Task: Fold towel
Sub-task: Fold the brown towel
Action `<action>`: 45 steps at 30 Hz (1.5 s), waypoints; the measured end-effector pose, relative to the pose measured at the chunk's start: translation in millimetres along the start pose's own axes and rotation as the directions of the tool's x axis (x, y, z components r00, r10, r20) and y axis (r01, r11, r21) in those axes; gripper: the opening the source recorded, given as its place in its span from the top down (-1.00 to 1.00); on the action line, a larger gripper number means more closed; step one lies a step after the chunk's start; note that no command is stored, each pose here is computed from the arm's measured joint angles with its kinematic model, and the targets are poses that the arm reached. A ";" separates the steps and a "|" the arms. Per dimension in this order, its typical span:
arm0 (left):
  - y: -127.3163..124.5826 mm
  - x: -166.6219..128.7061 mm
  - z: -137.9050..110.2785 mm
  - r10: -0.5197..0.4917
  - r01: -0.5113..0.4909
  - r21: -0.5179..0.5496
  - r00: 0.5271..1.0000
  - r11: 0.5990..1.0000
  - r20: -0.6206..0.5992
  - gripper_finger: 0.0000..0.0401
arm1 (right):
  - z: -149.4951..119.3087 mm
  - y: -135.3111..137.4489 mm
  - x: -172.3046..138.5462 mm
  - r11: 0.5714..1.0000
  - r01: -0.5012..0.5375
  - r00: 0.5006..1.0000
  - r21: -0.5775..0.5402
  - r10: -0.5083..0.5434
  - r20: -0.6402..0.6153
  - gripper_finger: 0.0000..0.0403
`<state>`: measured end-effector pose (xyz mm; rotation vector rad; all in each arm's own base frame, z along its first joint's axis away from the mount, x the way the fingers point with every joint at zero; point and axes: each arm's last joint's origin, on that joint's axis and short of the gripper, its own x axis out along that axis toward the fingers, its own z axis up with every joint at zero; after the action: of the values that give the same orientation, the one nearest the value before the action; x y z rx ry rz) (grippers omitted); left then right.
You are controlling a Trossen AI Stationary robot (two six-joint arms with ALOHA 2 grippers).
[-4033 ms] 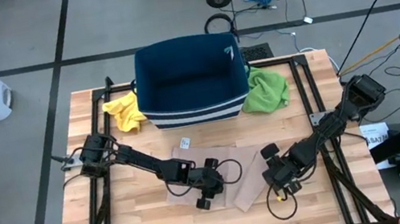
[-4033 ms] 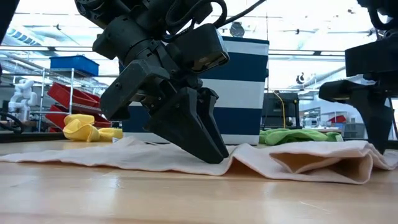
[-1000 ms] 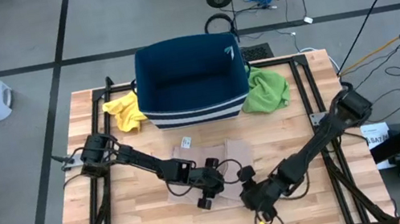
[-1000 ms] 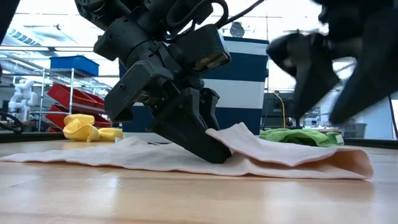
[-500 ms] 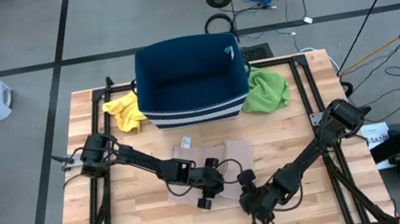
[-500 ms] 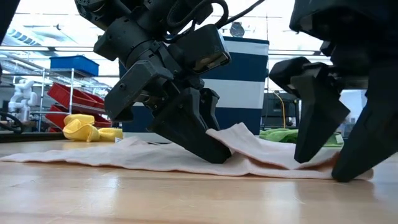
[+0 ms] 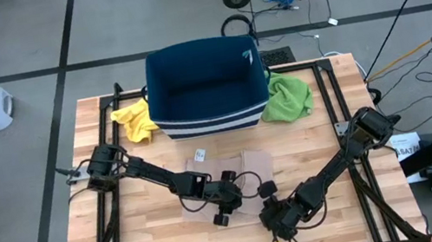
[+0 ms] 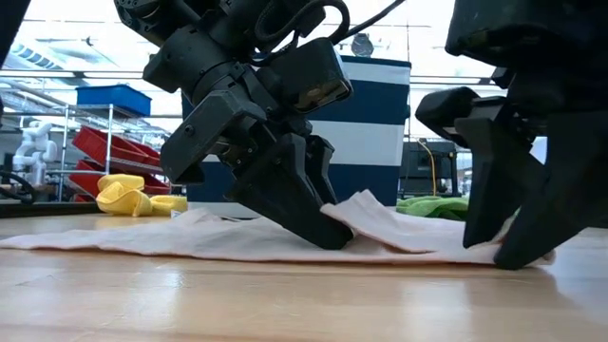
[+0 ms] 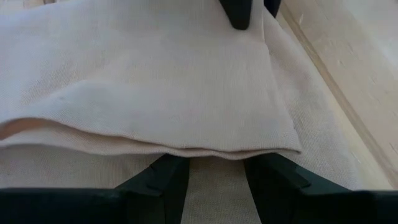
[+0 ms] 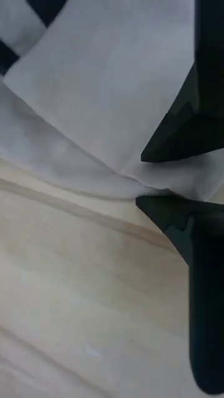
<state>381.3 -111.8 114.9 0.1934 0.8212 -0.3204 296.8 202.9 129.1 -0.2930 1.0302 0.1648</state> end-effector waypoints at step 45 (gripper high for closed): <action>-0.2 -0.3 0.4 -0.003 0.003 -0.006 1.000 1.000 0.001 0.21 | 0.5 -3.7 -11.1 0.999 0.015 1.000 0.041 -0.015 -0.008 0.82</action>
<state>381.2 -112.1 115.3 0.1861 0.8211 -0.3209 292.6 199.5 139.6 -0.2642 1.0373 0.1293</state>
